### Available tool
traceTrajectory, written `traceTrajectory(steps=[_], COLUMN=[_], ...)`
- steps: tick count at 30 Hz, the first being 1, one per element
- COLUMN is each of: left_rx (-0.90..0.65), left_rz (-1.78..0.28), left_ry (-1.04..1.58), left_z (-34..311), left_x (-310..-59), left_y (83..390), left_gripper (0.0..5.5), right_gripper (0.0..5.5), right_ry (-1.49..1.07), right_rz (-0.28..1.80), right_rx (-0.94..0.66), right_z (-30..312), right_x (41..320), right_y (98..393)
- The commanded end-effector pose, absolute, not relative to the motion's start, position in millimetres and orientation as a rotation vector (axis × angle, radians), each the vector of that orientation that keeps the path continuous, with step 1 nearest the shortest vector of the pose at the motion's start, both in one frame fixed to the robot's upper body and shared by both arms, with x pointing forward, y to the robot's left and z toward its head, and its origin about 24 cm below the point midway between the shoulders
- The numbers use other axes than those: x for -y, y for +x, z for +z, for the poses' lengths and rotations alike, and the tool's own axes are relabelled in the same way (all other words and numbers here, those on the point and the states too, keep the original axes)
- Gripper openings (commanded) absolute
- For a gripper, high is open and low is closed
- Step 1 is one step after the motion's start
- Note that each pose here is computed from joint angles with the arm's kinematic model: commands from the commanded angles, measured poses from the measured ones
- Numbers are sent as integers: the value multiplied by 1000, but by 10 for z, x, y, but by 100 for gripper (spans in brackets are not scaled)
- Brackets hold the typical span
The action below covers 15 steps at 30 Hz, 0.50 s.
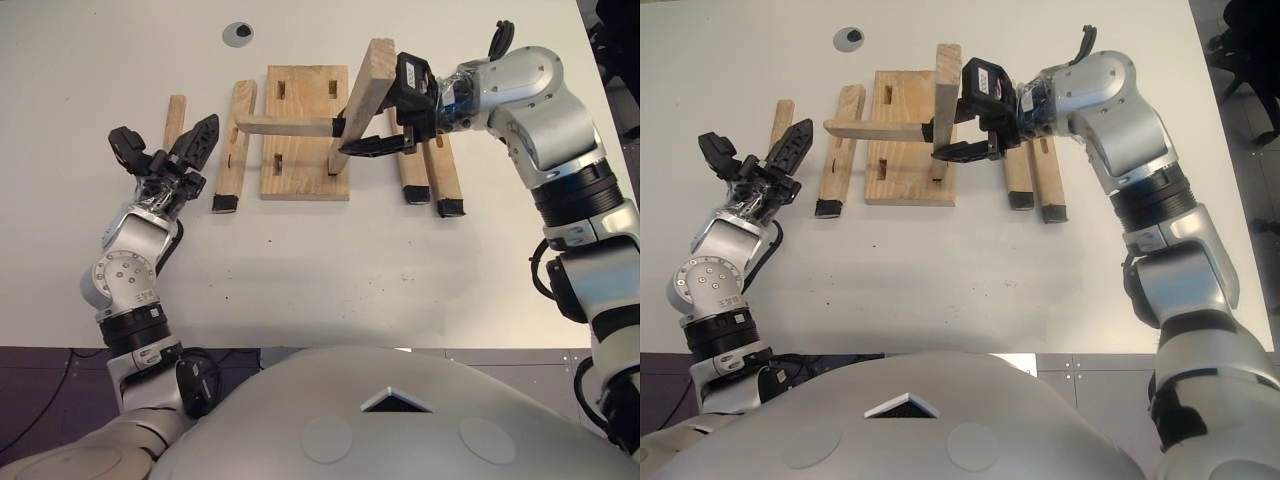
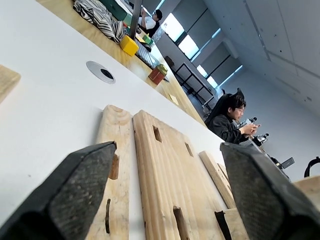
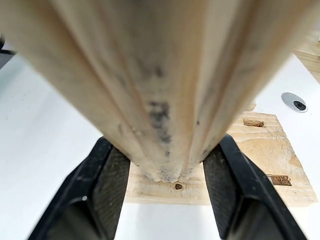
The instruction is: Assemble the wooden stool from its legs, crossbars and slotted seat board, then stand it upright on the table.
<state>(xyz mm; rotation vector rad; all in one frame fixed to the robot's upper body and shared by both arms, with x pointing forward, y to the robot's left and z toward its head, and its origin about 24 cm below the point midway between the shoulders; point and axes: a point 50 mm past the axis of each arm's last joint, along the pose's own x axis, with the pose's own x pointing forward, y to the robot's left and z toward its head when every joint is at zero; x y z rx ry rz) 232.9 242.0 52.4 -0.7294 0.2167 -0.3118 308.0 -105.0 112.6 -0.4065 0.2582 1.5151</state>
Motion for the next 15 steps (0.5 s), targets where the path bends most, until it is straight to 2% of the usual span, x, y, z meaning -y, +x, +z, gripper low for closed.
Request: traceTrajectory(steps=[1, 5, 8, 15], left_rx=[-249, -248, -257, -250], left_rz=[-332, -319, -317, -305], left_ry=[-666, -676, -677, -674], left_z=[670, 643, 624, 637], left_x=[-2475, -2475, -2478, -2496], left_y=[2454, 2420, 2409, 2448], left_gripper=[382, 382, 382, 382], right_gripper=[204, 204, 204, 204], right_ry=[-183, -229, -224, -298], right_rz=[1483, 1408, 1351, 1402], right_rx=[-1337, -1335, -1308, -1268], right_z=[-569, -498, -480, -482], right_x=[1632, 1800, 1823, 1742], right_y=[1970, 2205, 2330, 2344])
